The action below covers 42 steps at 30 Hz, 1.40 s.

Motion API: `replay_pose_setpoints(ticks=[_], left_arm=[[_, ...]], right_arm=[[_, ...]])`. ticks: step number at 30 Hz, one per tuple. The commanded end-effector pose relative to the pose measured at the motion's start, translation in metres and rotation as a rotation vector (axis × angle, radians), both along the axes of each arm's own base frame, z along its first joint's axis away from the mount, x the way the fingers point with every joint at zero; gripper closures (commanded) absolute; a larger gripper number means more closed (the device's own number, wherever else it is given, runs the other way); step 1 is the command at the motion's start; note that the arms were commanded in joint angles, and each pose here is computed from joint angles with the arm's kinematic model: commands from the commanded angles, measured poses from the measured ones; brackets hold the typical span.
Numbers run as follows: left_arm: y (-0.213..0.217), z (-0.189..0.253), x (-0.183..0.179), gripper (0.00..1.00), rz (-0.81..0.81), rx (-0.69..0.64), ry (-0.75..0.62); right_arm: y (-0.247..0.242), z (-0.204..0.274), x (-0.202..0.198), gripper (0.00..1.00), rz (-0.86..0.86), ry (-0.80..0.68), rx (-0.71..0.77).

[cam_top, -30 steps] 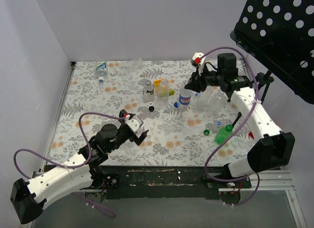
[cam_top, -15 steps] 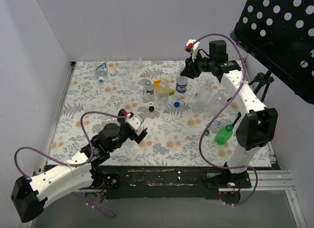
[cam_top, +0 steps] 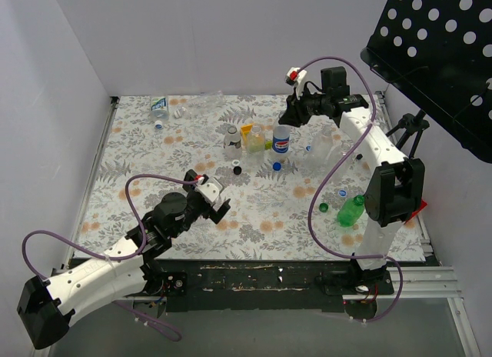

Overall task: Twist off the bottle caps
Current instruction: Place the plastic bottle at the center of the board.

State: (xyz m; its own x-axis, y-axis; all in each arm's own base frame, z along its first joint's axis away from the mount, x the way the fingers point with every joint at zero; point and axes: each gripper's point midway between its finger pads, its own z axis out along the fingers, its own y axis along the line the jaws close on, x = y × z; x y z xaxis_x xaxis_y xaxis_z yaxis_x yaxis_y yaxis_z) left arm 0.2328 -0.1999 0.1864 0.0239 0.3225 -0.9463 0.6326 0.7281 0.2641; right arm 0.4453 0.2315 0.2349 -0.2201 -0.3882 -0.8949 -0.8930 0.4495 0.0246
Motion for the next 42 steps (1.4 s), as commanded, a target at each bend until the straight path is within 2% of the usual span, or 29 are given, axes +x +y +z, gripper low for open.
replay_pose_setpoints(ticks=[1,6,11,24,42], left_arm=[[0.001,0.007,0.002,0.02,0.006,-0.016,-0.021],[0.001,0.005,0.001,0.02,0.003,-0.014,-0.017],[0.001,0.006,0.001,0.02,0.002,-0.017,-0.019],[0.001,0.008,0.001,0.02,-0.001,-0.023,-0.021],[-0.001,0.012,0.0,0.02,-0.013,-0.041,-0.022]], right_arm=[[0.007,0.01,-0.004,0.94,0.039,0.003,0.05],[0.006,0.002,-0.004,0.87,0.034,0.021,0.039],[0.005,0.0,-0.005,0.73,0.032,0.022,0.031],[0.003,0.007,-0.009,0.49,0.036,0.002,0.031],[0.0,0.026,-0.017,0.3,0.034,-0.053,0.03]])
